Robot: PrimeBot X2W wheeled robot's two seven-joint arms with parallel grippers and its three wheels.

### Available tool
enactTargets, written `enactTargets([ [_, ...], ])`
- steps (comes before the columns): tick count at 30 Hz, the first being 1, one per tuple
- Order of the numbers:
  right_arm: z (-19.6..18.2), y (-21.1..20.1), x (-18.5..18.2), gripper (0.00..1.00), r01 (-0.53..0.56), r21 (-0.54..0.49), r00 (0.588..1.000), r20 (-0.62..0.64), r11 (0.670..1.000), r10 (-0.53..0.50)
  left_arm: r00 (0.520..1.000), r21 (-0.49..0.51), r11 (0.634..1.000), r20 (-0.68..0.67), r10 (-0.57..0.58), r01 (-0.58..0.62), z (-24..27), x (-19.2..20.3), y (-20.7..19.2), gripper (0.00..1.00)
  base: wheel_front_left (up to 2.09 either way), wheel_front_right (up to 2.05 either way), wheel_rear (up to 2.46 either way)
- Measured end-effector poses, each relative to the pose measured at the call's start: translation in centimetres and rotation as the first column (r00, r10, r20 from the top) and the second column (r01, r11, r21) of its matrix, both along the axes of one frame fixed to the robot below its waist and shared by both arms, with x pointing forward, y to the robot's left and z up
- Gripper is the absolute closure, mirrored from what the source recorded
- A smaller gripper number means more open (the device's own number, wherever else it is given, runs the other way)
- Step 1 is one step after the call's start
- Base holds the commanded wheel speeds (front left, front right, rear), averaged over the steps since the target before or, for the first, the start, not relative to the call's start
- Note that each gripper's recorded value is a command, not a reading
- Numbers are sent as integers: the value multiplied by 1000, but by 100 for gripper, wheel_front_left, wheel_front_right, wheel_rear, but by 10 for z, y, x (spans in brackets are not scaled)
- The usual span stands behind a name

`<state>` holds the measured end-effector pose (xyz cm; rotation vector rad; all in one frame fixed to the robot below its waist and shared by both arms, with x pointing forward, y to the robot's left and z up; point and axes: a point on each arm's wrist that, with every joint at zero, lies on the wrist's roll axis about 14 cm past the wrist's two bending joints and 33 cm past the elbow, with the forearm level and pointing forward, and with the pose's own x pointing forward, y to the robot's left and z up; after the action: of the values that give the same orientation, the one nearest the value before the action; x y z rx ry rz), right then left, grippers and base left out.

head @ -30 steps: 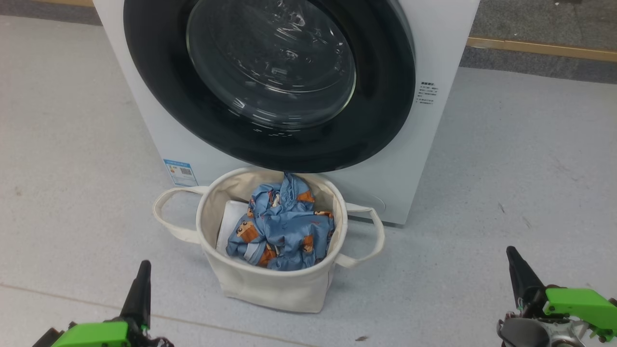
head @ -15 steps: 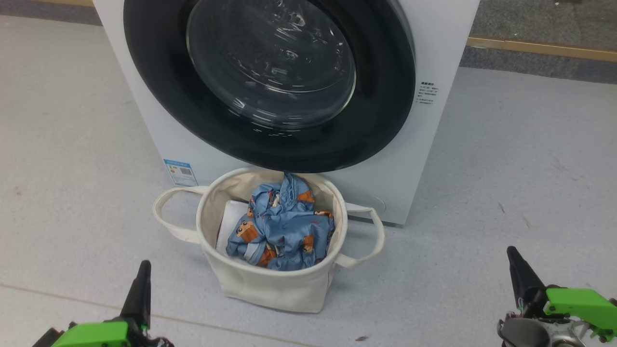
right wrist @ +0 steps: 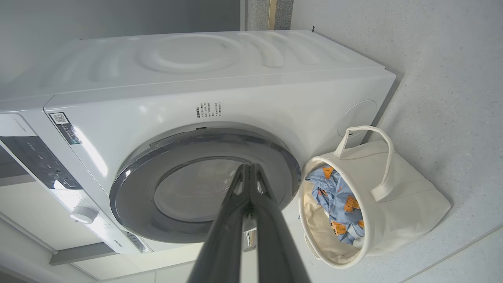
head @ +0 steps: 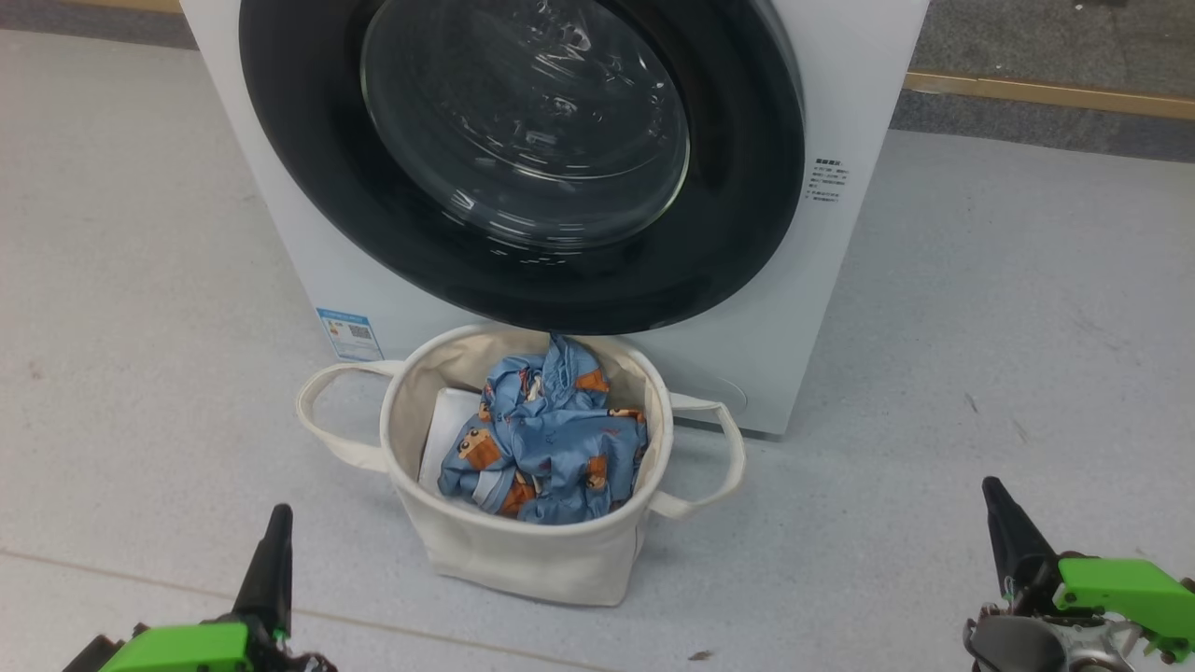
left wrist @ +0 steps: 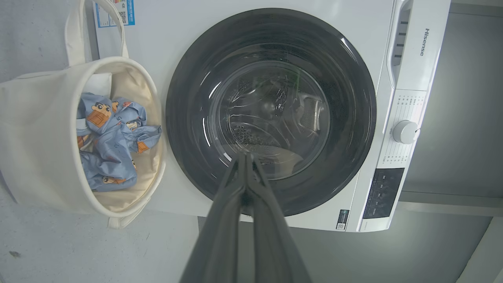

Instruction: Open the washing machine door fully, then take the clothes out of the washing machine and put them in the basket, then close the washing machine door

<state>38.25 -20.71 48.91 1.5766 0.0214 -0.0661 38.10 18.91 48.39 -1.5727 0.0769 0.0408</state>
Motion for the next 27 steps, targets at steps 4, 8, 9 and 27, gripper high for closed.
enactTargets([
  [4, 0, 0, 0, 100, 0, 0, 1000, 0, 1000, 0, 1000, 0, 1000, 0, 0, 0, 0, 0, 0, 100, 0, 0, 0],
  [8, 0, 0, 0, 100, 0, 0, 1000, 0, 1000, 0, 1000, 0, 1000, 0, 0, 0, 0, 0, 0, 100, 0, 0, 0],
  [9, 0, 0, 0, 100, 0, 0, 1000, 0, 1000, 0, 1000, 0, 1000, 0, 0, 0, 0, 0, 0, 100, 0, 0, 0],
  [27, 0, 0, 0, 100, 1, 0, 1000, 0, 1000, -1, 1000, 0, 1000, 0, 0, 0, 0, 0, 0, 100, 0, 0, 0],
])
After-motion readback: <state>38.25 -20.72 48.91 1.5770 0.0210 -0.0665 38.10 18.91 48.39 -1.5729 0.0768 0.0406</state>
